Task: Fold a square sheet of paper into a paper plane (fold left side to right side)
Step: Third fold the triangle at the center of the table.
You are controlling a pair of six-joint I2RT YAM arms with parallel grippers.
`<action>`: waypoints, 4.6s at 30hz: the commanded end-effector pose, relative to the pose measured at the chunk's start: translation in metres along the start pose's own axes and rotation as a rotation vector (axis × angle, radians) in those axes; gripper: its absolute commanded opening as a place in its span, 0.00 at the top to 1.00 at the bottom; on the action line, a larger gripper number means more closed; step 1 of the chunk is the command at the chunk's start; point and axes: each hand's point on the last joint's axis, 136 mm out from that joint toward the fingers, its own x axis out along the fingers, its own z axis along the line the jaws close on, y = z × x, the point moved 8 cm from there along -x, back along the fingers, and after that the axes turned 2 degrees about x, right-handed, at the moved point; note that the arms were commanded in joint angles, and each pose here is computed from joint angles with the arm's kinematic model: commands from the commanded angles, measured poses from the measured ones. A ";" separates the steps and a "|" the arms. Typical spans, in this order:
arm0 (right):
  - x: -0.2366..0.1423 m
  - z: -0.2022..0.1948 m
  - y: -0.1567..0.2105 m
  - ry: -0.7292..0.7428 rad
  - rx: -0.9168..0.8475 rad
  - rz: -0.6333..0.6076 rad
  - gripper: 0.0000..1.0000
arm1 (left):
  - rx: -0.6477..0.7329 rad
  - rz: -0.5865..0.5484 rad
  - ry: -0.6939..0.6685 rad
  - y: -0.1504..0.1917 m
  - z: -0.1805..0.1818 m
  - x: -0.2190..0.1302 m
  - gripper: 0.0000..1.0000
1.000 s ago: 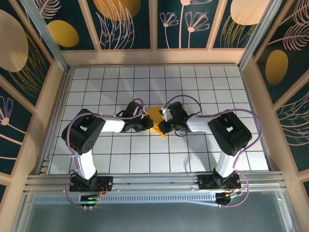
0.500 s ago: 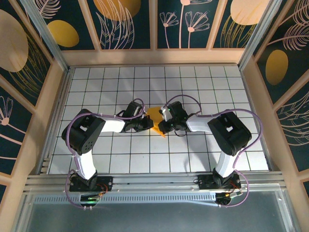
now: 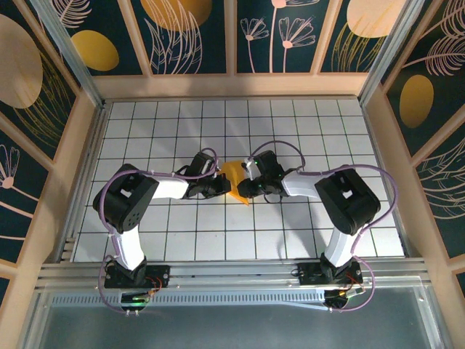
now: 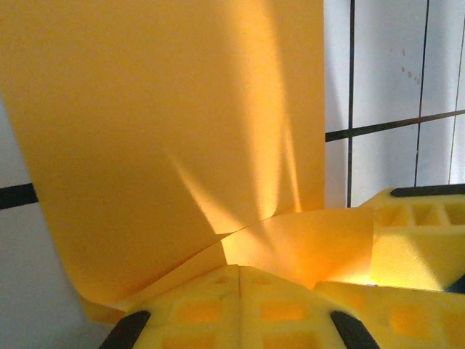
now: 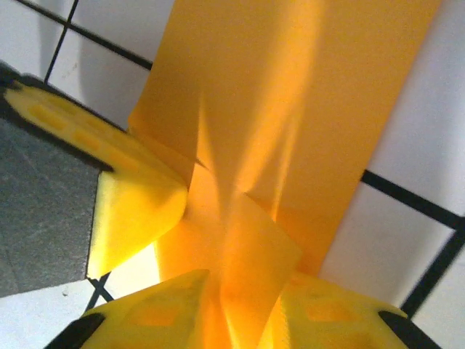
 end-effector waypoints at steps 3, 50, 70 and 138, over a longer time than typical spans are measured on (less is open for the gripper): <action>-0.029 0.006 -0.021 -0.010 0.014 -0.085 0.60 | -0.061 0.057 -0.191 0.018 0.038 0.010 1.00; -0.010 0.002 0.046 -0.140 0.212 0.193 1.00 | -0.058 0.053 -0.193 0.016 0.038 0.010 1.00; -0.004 -0.005 0.054 -0.093 0.230 0.235 1.00 | -0.055 0.049 -0.191 0.015 0.035 0.008 1.00; 0.016 -0.030 0.083 0.059 0.310 0.418 1.00 | -0.140 -0.106 -0.214 -0.020 0.079 -0.025 1.00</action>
